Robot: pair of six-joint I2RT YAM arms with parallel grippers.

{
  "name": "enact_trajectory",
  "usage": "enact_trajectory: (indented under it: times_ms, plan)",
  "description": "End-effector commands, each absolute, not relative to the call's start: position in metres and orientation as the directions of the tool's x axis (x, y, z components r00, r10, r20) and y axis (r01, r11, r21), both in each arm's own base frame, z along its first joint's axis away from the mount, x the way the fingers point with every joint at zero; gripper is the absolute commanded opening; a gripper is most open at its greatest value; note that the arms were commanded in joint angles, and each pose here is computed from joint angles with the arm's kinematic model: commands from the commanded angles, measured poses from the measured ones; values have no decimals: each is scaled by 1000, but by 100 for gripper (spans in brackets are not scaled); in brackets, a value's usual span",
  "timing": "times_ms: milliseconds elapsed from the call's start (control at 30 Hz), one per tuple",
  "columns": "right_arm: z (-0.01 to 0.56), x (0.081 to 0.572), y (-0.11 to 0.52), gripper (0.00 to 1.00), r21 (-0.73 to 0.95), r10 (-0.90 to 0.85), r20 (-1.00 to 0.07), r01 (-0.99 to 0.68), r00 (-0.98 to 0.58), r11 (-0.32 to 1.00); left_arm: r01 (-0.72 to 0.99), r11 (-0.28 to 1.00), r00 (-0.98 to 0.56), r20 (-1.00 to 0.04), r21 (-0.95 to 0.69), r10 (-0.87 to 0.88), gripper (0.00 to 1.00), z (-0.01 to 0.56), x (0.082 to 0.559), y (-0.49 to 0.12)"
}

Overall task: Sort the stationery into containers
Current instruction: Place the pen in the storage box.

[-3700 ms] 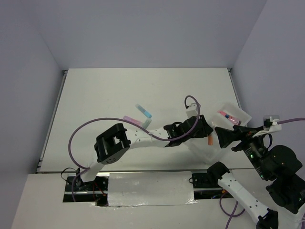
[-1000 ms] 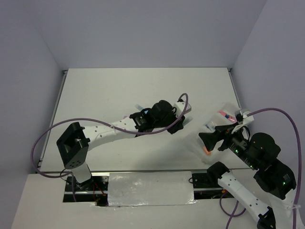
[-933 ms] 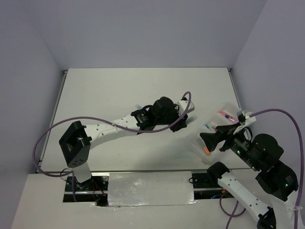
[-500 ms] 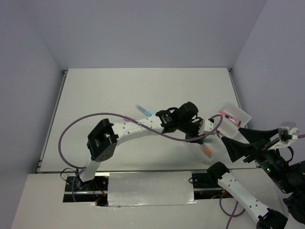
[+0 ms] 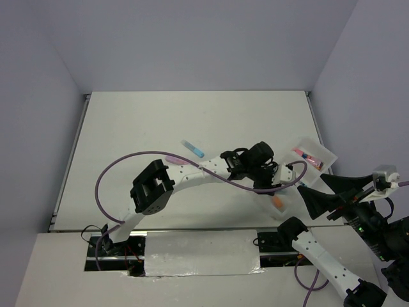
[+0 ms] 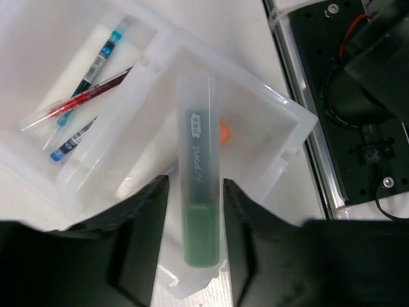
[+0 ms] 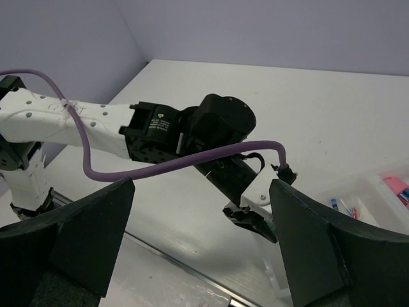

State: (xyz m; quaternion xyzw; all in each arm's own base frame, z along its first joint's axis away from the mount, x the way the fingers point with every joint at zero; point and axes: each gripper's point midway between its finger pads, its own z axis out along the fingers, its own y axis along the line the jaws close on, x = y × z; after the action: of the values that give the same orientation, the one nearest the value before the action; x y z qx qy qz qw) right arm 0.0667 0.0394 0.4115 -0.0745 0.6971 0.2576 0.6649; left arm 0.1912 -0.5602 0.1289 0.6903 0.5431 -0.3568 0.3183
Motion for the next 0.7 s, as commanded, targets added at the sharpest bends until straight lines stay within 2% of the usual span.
enact_trajectory:
  times_ms: [0, 67, 133, 167, 267, 367, 400, 433, 467, 500, 533, 567, 600, 633, 667]
  plan:
    - [410, 69, 42, 94, 253, 226, -967, -455, -113, 854, 981, -163, 170, -868, 104, 466, 54, 154, 203, -571]
    - [410, 70, 43, 94, 254, 227, -967, -452, -115, 855, 985, -137, 161, -876, 110, 455, 60, 158, 207, -573]
    - [409, 71, 43, 94, 254, 226, -967, -453, -116, 855, 987, -104, 155, -893, 122, 423, 62, 171, 214, -574]
    - [410, 71, 44, 94, 254, 226, -967, -454, -117, 854, 989, -84, 143, -895, 118, 422, 68, 171, 217, -572]
    - [411, 71, 44, 93, 254, 226, -967, -457, -116, 852, 994, -20, 106, -921, 106, 375, 70, 193, 227, -569]
    - [412, 70, 45, 93, 256, 230, -967, -460, -114, 850, 976, 201, 9, -947, 78, 322, 73, 216, 266, -548]
    - [411, 70, 45, 93, 256, 229, -967, -462, -114, 849, 936, 345, -38, -951, 73, 307, 75, 222, 298, -528]
    - [411, 70, 45, 93, 255, 228, -967, -461, -113, 850, 897, 438, -103, -942, 51, 321, 77, 203, 311, -505]
    - [411, 71, 45, 93, 255, 229, -967, -458, -111, 852, 829, 557, -196, -960, -52, 201, 85, 232, 323, -486]
    - [408, 72, 45, 93, 254, 227, -967, -457, -115, 852, 689, 721, -249, -957, -66, 150, 86, 232, 359, -445]
    - [407, 74, 46, 94, 253, 226, -967, -457, -114, 853, 571, 816, -317, -941, -89, 119, 99, 215, 372, -411]
    - [406, 75, 47, 94, 253, 225, -968, -458, -116, 852, 395, 898, -427, -904, -192, -6, 99, 213, 376, -376]
    - [402, 79, 49, 94, 254, 220, -967, -456, -126, 853, 227, 952, -475, -877, -207, -77, 99, 202, 393, -333]
    - [403, 81, 52, 94, 257, 225, -966, -460, -124, 850, 9, 966, -487, -845, -260, -223, 99, 193, 401, -298]
    - [401, 84, 54, 94, 260, 224, -966, -460, -132, 849, -108, 965, -499, -826, -240, -262, 99, 182, 403, -271]
